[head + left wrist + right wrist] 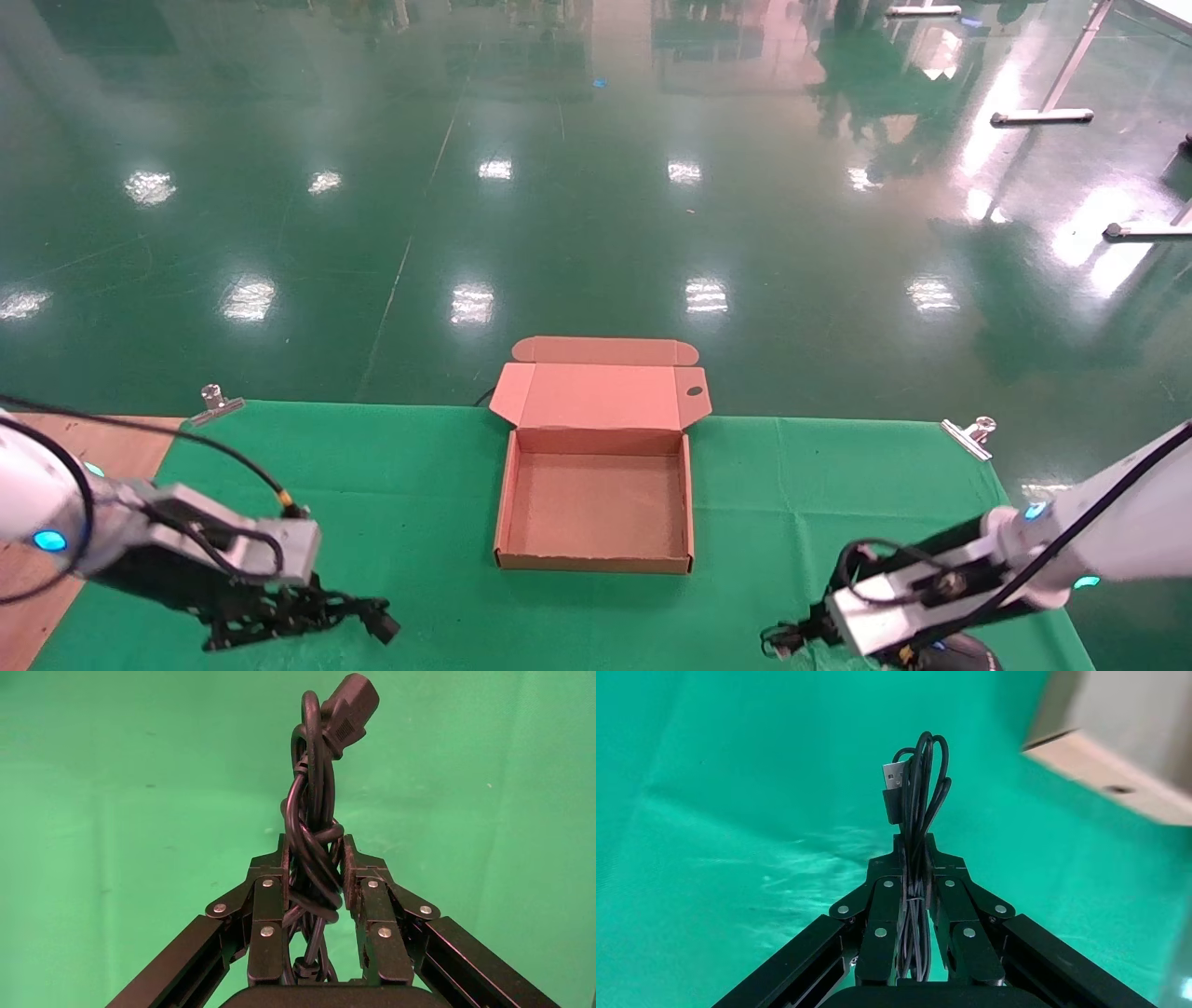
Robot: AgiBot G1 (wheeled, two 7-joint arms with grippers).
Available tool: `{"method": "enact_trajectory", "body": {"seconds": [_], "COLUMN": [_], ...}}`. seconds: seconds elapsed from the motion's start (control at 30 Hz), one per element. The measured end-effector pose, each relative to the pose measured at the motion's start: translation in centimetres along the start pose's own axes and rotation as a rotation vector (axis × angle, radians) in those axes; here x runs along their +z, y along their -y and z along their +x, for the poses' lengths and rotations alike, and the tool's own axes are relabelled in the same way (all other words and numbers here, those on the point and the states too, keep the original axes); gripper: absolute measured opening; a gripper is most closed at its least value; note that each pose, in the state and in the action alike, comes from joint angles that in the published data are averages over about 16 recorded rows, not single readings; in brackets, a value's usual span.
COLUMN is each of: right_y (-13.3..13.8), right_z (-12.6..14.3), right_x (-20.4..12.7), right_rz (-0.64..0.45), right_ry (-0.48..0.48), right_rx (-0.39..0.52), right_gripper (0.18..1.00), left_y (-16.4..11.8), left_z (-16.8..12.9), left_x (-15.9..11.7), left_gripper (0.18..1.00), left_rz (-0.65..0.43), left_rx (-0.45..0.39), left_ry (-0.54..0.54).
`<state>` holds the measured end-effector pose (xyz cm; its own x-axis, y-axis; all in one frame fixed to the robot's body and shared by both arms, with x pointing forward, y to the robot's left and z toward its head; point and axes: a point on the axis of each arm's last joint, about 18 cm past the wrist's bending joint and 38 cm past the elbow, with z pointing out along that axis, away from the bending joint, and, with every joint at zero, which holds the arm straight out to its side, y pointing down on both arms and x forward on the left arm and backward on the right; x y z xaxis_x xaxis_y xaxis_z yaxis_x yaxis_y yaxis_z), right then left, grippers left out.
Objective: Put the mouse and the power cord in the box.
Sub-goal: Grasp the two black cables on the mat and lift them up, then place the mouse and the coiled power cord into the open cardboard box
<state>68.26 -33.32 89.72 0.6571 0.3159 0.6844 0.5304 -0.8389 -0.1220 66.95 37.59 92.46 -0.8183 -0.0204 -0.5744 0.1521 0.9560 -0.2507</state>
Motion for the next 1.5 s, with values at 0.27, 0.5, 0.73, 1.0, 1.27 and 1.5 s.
{"method": "enact_trajectory", "body": {"seconds": [0.27, 0.5, 0.73, 1.0, 1.27, 1.5], "right_y": [2.4, 6.2, 10.5, 13.7, 14.6, 14.7], "right_z": [4.4, 9.5, 14.0, 16.7, 17.4, 17.2], "right_x": [-6.6, -12.2, -15.6, -17.2, -18.2, -18.7], "right_rz": [0.082, 0.128, 0.139, 0.132, 0.136, 0.154], "right_ry": [-0.103, -0.2, -0.267, -0.303, -0.329, -0.344], "right_rx": [-0.038, -0.106, -0.16, -0.184, -0.194, -0.204], "right_gripper": [0.22, 0.22, 0.22, 0.219, 0.219, 0.219], "left_y": [3.3, 8.8, 14.8, 18.9, 19.9, 20.3], "left_z": [-3.0, -6.4, -9.3, -11.4, -13.4, -15.0], "left_x": [-5.8, -11.3, -14.7, -14.1, -9.9, -3.4], "left_gripper": [0.324, 0.324, 0.323, 0.323, 0.322, 0.322], "left_rz": [0.039, 0.068, 0.095, 0.132, 0.15, 0.144], "left_rx": [0.062, 0.161, 0.278, 0.376, 0.392, 0.324], "left_ry": [0.057, 0.156, 0.29, 0.405, 0.507, 0.656]}}
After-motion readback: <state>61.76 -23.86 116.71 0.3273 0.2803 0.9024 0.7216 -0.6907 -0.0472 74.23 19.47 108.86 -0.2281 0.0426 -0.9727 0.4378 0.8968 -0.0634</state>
